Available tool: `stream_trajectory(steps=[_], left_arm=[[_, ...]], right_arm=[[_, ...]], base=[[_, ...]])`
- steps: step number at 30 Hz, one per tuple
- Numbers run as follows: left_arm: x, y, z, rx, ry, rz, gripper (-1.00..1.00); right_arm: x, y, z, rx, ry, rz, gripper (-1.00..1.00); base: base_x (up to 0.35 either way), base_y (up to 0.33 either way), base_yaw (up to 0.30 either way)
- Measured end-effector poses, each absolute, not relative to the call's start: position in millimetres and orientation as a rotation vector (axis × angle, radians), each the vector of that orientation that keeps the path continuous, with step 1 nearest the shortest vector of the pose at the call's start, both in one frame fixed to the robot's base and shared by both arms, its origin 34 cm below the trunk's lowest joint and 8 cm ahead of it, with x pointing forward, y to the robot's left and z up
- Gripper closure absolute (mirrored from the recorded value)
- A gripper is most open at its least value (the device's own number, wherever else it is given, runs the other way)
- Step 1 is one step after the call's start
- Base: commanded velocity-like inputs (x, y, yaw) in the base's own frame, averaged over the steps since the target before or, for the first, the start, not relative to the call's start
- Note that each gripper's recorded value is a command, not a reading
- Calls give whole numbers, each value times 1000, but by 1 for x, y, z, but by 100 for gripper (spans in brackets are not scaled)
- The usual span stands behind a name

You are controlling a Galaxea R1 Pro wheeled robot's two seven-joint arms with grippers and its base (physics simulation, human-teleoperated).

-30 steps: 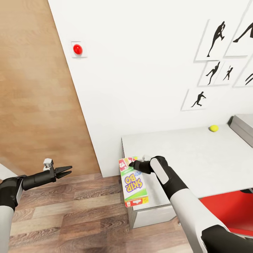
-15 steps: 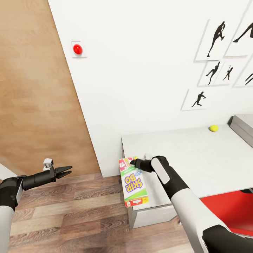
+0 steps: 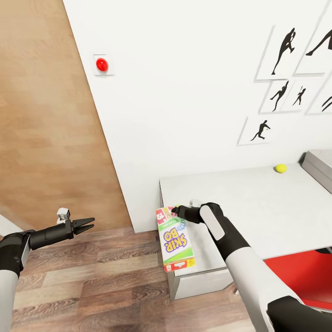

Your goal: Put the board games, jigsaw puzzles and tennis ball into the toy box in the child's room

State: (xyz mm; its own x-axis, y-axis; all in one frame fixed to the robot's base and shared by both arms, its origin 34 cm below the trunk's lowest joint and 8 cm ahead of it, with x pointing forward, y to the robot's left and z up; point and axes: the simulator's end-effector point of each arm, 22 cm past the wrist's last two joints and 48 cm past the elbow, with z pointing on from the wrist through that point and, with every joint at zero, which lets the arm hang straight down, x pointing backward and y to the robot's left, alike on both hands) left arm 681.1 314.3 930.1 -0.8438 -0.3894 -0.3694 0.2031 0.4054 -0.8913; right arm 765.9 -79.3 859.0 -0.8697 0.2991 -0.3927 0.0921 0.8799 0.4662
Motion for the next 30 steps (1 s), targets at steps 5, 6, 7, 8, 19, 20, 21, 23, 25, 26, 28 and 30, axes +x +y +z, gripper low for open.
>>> stream_trajectory(steps=[5,6,7,8,19,20,21,23,25,26,28,30], left_arm=[[681,314,930,-158,2133,-1458,-100],[681,314,930,-158,2133,-1458,-100],[681,314,930,-158,2133,-1458,-100],[681,314,930,-158,2133,-1458,-100],[681,314,930,-158,2132,-1458,-100],[681,314,931,-157,2131,-1458,-100],[681,314,931,-157,2131,-1458,-100],[681,314,933,-155,2128,-1458,-100],[681,314,934,-153,2126,-1457,-100],[681,314,935,-152,2125,-1457,-100],[682,314,936,-149,2123,-1456,-100],[682,314,938,-147,2121,-1455,-100]], right_arm=[[771,-78,868,278,2559,617,-100],[772,-78,869,278,2557,618,-100],[772,-78,870,278,2556,618,-100],[773,-78,871,277,2553,619,-100],[775,-78,875,273,2542,619,-100],[775,-77,876,272,2540,619,-100],[775,-77,877,272,2538,620,-100],[776,-78,879,271,2534,619,-100],[776,-78,881,271,2531,619,-100],[776,-78,882,270,2529,619,-100],[777,-78,884,269,2526,619,-100],[777,-78,886,268,2523,619,-100]], base=[[0,0,0],[0,0,0],[0,0,0],[0,0,0],[0,0,0],[0,0,0],[0,0,0],[0,0,0],[0,0,0],[0,0,0],[0,0,0],[0,0,0]])
